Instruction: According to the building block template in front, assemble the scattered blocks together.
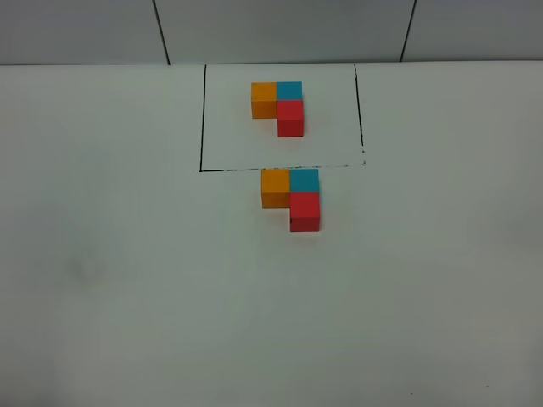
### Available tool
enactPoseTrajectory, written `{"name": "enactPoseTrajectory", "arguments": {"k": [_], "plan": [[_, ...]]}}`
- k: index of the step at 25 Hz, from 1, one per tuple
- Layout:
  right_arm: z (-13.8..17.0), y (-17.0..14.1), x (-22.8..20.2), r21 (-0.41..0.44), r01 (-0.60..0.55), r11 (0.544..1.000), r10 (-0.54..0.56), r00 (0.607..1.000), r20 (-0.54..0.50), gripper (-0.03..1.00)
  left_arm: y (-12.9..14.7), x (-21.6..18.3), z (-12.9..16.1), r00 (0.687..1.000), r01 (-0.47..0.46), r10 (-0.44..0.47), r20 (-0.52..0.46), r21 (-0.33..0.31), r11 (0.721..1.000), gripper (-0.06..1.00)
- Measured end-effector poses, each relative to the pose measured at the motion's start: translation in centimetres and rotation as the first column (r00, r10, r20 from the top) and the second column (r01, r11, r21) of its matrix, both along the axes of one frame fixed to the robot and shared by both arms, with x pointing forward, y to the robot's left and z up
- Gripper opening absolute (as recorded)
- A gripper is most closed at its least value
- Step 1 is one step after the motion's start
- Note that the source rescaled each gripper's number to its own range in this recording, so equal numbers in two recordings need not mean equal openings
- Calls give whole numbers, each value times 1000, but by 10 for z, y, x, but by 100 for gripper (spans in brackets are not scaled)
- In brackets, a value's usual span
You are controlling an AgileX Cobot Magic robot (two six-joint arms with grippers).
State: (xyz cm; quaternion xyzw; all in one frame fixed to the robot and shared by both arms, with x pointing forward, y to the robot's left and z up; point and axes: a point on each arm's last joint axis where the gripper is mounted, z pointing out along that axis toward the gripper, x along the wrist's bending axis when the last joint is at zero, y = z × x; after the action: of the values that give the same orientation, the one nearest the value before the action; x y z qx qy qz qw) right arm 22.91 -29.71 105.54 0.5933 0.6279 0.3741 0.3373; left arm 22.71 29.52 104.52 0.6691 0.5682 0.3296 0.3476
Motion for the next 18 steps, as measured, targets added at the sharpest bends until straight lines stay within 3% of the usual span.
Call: {"name": "enactPoseTrajectory", "arguments": {"k": [10, 18], "plan": [[-3, 2, 5, -8, -28, 1000, 29, 999, 28, 91, 0, 0, 0, 1000, 0, 0, 0, 0, 1000, 78], [-3, 2, 5, -12, -32, 999, 32, 999, 29, 78, 0, 0, 0, 1000, 0, 0, 0, 0, 1000, 78]]}}
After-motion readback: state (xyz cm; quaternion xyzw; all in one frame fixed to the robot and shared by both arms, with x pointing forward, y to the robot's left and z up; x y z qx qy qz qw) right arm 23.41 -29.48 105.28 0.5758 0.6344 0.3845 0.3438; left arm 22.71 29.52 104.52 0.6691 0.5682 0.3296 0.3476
